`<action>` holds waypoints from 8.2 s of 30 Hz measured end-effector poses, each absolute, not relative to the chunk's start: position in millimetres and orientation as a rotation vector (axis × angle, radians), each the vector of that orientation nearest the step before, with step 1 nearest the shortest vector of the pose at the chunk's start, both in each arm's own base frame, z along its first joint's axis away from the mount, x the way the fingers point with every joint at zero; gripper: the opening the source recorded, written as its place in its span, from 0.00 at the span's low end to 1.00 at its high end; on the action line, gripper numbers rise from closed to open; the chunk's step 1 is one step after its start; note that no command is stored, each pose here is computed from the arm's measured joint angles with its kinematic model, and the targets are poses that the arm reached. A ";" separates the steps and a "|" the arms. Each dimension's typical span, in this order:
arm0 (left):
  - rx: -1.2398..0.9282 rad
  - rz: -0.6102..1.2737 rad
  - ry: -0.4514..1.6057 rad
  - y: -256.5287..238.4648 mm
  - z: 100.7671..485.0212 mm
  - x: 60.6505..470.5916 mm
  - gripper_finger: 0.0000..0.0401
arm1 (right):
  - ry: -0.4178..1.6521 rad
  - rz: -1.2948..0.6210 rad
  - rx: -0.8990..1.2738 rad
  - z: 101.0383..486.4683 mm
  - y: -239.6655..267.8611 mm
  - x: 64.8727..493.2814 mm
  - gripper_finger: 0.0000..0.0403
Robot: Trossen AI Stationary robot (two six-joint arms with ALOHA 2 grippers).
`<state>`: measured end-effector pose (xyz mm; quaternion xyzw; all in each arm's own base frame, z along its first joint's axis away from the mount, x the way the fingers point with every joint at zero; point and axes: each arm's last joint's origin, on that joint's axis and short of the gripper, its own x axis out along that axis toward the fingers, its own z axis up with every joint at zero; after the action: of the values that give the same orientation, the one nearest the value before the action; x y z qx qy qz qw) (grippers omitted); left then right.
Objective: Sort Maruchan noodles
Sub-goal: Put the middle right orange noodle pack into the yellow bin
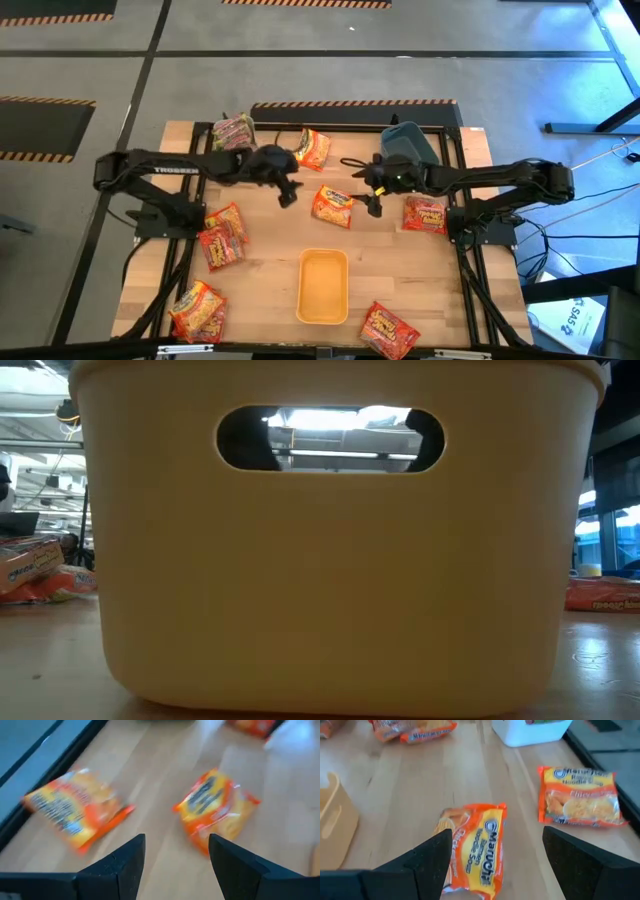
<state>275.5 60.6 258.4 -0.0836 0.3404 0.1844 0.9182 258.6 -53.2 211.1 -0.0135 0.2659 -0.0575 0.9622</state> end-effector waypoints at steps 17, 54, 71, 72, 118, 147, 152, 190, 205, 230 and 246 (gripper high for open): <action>-0.211 0.274 0.637 91.7 217.0 341.2 0.67 | 0.698 -0.145 0.000 163.0 -19.0 236.4 0.73; -0.391 -0.005 0.847 128.0 132.9 380.1 0.21 | 0.696 -0.143 -0.008 160.4 -19.3 234.6 0.73; -0.256 0.072 0.868 98.1 148.3 384.7 0.00 | 0.683 -0.145 -0.005 161.4 -19.3 235.3 0.73; -0.237 0.082 0.866 93.7 150.6 385.6 0.00 | 0.680 -0.145 -0.005 161.6 -19.3 235.5 0.73; 0.073 0.159 0.729 3.0 218.8 379.0 0.00 | 0.416 -0.041 0.032 167.7 -18.6 269.5 0.73; 0.096 0.159 0.703 -1.6 220.8 380.6 0.01 | 0.716 0.005 0.016 148.8 -21.8 326.7 0.34; 0.117 0.155 0.701 -4.8 221.0 380.7 0.12 | 0.714 0.013 -0.006 148.9 -21.8 326.7 0.19; 0.068 0.288 0.677 -94.2 191.7 246.6 0.25 | 0.627 0.175 0.061 241.5 107.3 350.6 0.18; 0.151 0.527 0.594 -93.9 167.4 223.4 0.25 | 0.984 0.075 0.028 218.0 127.1 391.2 0.18; 0.127 0.517 0.567 -95.3 169.4 225.9 0.25 | 1.088 0.065 0.003 216.6 128.8 395.8 0.18; 0.127 0.516 0.567 -95.3 169.4 225.9 0.25 | 1.205 0.038 -0.008 198.9 127.6 393.3 0.18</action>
<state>225.9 -95.3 169.4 0.0620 0.2766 0.2517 0.9254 393.3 127.6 198.9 -0.0039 0.5669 0.0180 0.8236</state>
